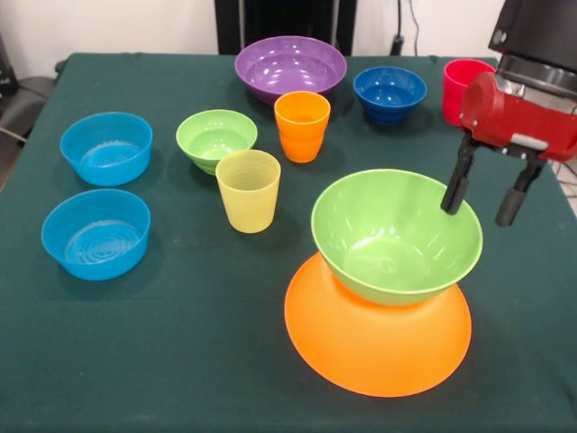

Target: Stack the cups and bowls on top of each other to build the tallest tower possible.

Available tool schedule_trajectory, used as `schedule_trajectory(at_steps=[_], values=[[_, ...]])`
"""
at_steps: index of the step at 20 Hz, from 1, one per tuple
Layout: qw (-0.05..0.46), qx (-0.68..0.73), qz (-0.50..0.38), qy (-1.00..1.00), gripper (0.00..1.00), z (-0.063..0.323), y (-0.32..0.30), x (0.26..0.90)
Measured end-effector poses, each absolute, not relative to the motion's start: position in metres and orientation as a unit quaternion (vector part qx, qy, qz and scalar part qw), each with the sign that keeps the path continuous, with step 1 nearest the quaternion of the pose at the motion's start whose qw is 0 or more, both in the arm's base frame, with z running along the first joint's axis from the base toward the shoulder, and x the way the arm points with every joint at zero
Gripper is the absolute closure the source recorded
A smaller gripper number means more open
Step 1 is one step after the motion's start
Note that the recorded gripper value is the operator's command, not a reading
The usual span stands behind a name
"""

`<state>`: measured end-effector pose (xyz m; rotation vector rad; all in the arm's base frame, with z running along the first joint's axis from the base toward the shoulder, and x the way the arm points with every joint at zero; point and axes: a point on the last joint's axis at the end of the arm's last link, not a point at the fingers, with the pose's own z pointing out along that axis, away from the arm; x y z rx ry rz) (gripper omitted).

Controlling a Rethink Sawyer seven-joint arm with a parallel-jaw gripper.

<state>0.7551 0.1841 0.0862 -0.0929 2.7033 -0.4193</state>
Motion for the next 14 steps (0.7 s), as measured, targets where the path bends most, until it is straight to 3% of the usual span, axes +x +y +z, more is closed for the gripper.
schedule_trajectory(at_steps=[14], values=[[0.124, -0.006, -0.13, 0.984, 0.0, 0.076, 0.17, 0.675]])
